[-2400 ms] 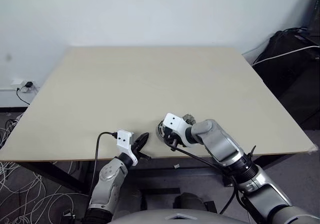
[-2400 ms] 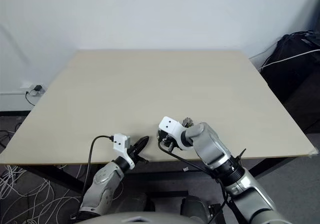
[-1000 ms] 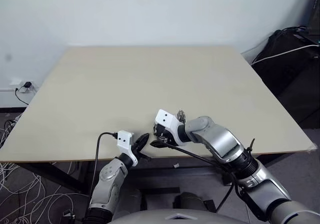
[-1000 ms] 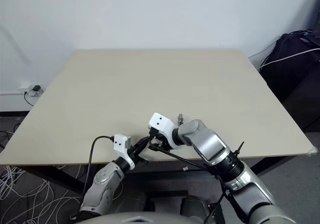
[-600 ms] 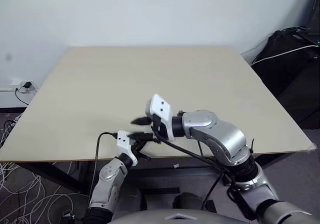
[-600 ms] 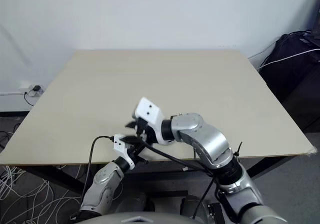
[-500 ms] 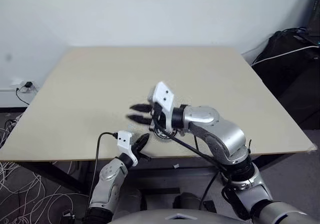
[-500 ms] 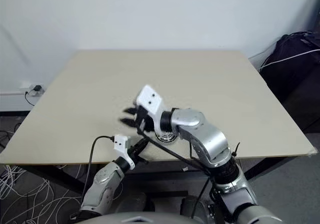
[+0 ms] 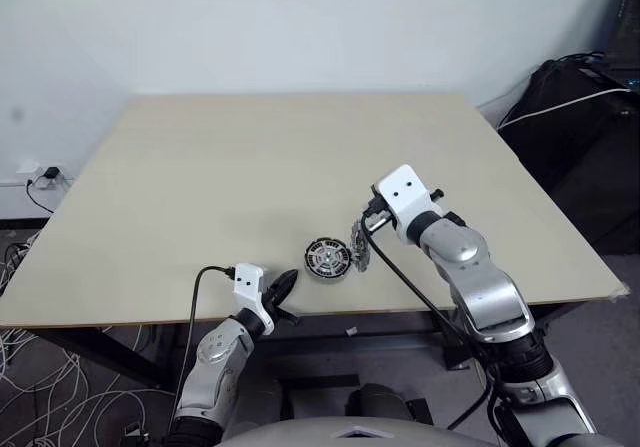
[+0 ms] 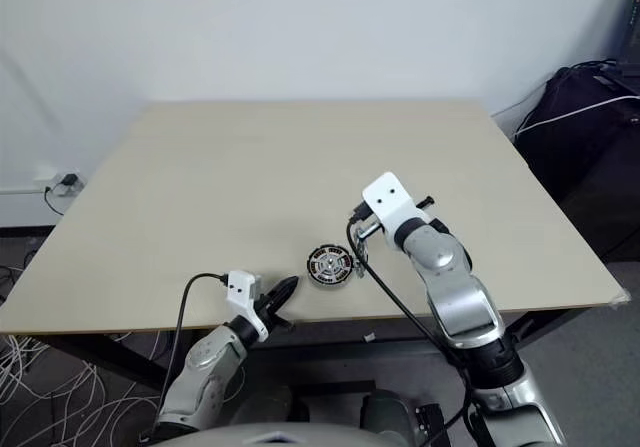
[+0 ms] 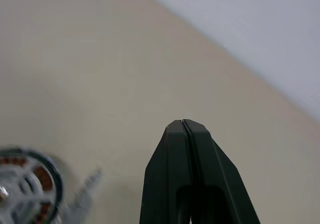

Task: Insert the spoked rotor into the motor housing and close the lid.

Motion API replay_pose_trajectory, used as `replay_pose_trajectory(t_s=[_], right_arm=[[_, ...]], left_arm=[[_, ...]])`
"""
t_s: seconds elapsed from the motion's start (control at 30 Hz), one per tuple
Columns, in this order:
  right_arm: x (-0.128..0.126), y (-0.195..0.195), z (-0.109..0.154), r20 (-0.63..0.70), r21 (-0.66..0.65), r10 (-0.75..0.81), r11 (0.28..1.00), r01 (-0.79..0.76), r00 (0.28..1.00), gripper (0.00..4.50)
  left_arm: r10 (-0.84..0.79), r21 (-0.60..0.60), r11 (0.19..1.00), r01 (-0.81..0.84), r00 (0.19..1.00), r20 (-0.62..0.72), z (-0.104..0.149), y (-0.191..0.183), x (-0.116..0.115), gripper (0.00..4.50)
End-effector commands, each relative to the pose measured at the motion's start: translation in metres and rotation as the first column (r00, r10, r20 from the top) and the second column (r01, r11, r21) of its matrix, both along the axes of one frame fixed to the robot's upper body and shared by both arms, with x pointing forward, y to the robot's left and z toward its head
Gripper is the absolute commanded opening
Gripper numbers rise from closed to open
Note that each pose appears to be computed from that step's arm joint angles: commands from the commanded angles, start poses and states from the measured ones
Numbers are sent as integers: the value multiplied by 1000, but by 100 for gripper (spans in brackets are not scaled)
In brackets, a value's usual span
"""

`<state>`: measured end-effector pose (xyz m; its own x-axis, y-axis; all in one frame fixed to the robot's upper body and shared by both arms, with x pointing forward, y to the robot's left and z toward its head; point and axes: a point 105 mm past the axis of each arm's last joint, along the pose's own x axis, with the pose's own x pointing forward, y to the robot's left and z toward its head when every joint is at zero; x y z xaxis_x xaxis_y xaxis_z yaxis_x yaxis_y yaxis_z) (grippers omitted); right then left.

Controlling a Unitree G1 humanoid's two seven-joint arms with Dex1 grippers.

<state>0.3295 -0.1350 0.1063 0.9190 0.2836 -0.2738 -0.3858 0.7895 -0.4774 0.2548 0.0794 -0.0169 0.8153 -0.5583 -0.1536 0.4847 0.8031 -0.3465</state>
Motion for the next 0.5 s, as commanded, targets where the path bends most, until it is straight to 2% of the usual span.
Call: replay_pose_trajectory(t_s=[0.03,0.33,0.5], right_arm=[[-8,-15,-3,1,-15,-73,997,73,997,2],[-35,-6,-53,-168,63,-165,982,178,972,2],[-40,14,-68,-207,90,-156,980,178,966,2]], left_arm=[[2,-12,1000,-2,999,41,11,0,4,0],[-4,-7,1000,5,999,40,11,0,4,0],[-7,-4,1000,7,999,40,11,1,4,0]])
